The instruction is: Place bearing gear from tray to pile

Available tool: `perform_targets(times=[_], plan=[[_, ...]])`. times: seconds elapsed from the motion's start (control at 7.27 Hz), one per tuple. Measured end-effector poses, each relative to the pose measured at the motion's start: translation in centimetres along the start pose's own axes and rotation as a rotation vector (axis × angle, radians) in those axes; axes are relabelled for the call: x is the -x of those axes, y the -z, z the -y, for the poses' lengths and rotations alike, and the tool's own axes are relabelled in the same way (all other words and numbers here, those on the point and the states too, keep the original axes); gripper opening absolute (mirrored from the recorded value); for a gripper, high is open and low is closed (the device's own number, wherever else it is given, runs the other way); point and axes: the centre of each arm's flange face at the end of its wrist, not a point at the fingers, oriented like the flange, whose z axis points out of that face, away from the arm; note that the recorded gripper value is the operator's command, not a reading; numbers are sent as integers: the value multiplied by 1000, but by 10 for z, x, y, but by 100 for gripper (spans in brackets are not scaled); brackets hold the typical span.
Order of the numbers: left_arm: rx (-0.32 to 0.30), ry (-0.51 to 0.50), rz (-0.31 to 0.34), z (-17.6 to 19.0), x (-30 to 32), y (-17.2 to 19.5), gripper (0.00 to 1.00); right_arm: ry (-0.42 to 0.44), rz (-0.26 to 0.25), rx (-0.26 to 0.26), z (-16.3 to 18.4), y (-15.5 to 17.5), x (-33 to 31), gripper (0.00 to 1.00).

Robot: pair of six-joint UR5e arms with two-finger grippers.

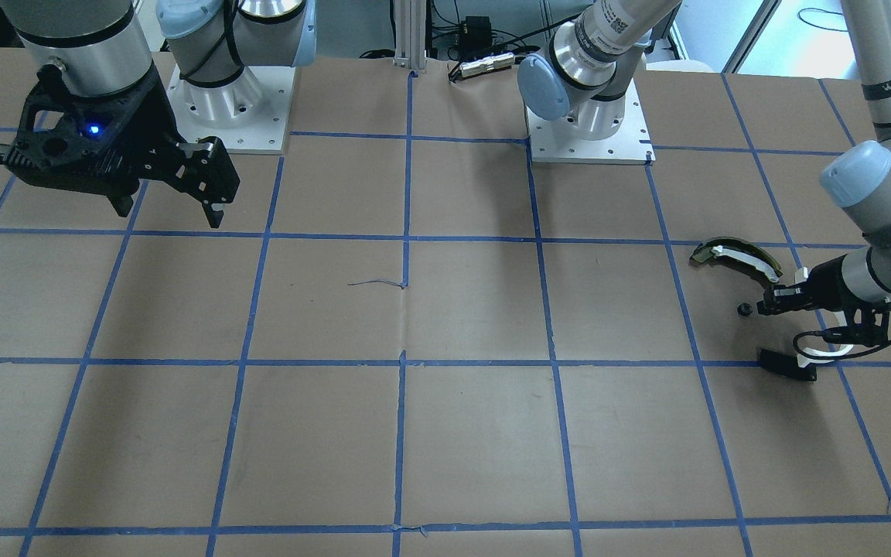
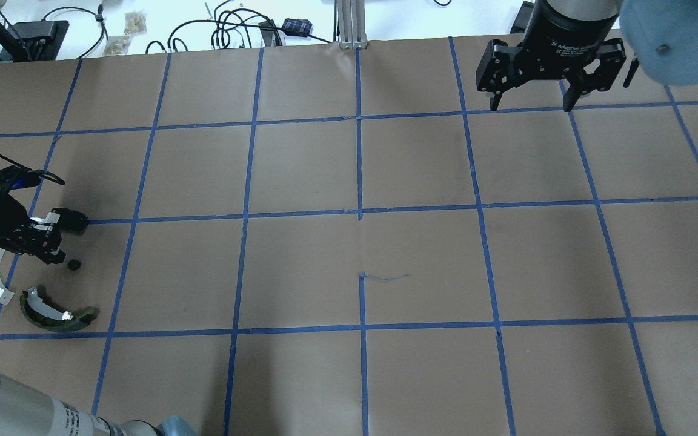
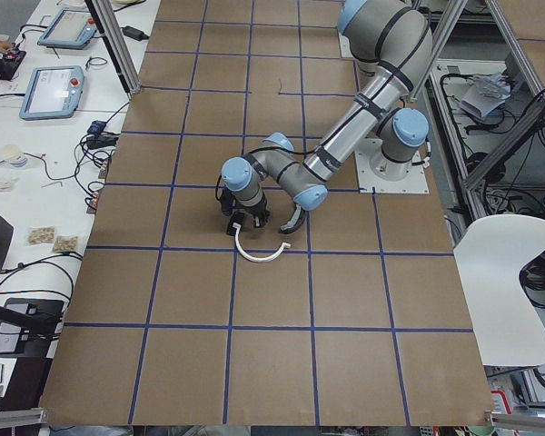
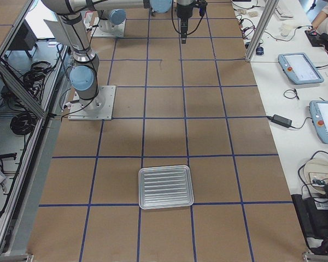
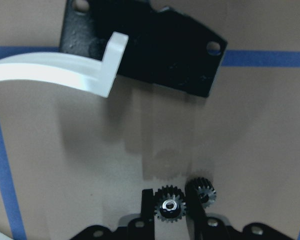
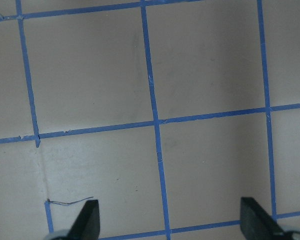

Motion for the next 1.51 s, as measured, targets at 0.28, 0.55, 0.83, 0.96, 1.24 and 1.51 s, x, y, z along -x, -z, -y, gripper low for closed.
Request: perform_targets(times=[0.28, 0.55, 0.83, 0.96, 1.24, 1.51], plan=[[0, -4, -2, 1, -2, -2, 67, 0, 0, 0, 0, 0, 0, 100], [-2, -8, -6, 3, -4, -2, 83, 0, 0, 1, 0, 0, 0, 100], [-5, -11, -4, 3, -5, 4, 100, 0, 0, 1, 0, 0, 0, 100], [-19, -12, 7, 4, -7, 15, 100, 0, 0, 1, 0, 0, 0, 100], [-40, 11, 32, 13, -38, 66, 100, 0, 0, 1, 0, 0, 0, 100], [-44, 100, 55, 22, -113, 161, 100, 0, 0, 0, 0, 0, 0, 100]])
